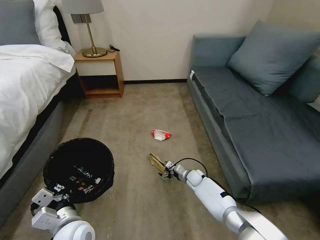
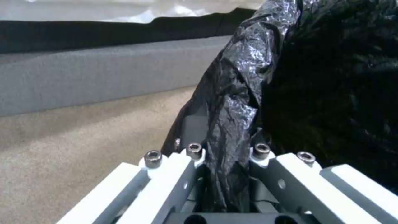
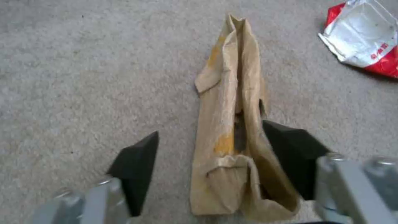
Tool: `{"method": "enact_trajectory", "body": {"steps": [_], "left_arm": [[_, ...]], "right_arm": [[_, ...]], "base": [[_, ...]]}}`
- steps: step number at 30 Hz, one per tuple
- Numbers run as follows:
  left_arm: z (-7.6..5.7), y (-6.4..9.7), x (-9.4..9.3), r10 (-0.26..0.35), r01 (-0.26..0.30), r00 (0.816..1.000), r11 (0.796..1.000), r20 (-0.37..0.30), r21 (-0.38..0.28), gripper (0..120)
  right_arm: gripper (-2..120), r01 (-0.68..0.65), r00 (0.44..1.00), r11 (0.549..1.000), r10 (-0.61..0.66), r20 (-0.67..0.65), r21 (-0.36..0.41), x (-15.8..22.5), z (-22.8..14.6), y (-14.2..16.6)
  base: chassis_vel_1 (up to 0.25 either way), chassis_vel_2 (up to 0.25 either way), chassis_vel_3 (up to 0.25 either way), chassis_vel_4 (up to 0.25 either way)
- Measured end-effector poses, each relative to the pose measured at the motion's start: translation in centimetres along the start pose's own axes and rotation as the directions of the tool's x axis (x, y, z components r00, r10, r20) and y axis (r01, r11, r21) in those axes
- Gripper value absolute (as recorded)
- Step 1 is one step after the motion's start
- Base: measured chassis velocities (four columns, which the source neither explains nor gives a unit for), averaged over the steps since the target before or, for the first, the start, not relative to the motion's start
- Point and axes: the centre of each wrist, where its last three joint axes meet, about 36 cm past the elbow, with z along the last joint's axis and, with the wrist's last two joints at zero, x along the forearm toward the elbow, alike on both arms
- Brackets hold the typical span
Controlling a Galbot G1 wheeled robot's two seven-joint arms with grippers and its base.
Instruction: Pick up the trash bin, then pick up the garbage on the floor and place it into the trash bin.
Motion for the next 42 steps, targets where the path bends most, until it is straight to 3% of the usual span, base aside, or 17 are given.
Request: {"method": "enact_trajectory", "body": {"steps": [10, 15, 18, 34, 37, 41, 42], "left_arm": [[-0.2, 0.0, 0.2, 0.001, -0.001, 1.0, 1.0, 0.003, 0.002, 0], [-0.3, 0.1, 0.3, 0.0, 0.0, 1.0, 1.0, 0.003, 0.002, 0], [-0.3, 0.1, 0.4, 0.0, 0.0, 1.0, 1.0, 0.004, 0.003, 0], [-0.4, 0.0, 0.5, 0.002, -0.002, 1.0, 1.0, 0.005, 0.005, 0], [-0.3, -0.1, 0.5, 0.002, -0.002, 1.0, 1.0, 0.004, 0.005, 0], [-0.3, 0.0, 0.5, 0.002, -0.002, 1.0, 1.0, 0.004, 0.003, 0], [-0.3, 0.0, 0.5, 0.002, -0.002, 1.0, 1.0, 0.004, 0.003, 0]], "right_arm": [[26, -0.006, 1.0, 1.0, 0.006, 0.003, -0.007, 0.3, 0.6, 0.1], [10, -0.005, 1.0, 1.0, 0.005, 0.007, -0.008, 0.4, 0.9, 0.4], [6, -0.005, 1.0, 1.0, 0.005, 0.006, -0.008, 0.5, 1.0, 0.5], [6, -0.028, 1.0, 1.0, 0.028, 0.009, -0.006, 0.5, 1.3, 0.4], [11, -0.032, 0.999, 0.999, 0.032, 0.006, -0.005, 0.5, 1.3, 0.5], [30, -0.041, 0.999, 0.999, 0.041, -0.006, -0.001, 0.5, 1.6, 0.4], [30, -0.041, 0.999, 0.999, 0.041, -0.006, -0.001, 0.5, 1.6, 0.4]], "base": [[0.0, 0.0, 0.0, 0.0], [0.0, 0.0, 0.0, 0.0], [0.0, 0.0, 0.0, 0.0], [0.0, 0.0, 0.0, 0.0], [0.0, 0.0, 0.0, 0.0], [0.0, 0.0, 0.0, 0.0], [0.0, 0.0, 0.0, 0.0]]}}
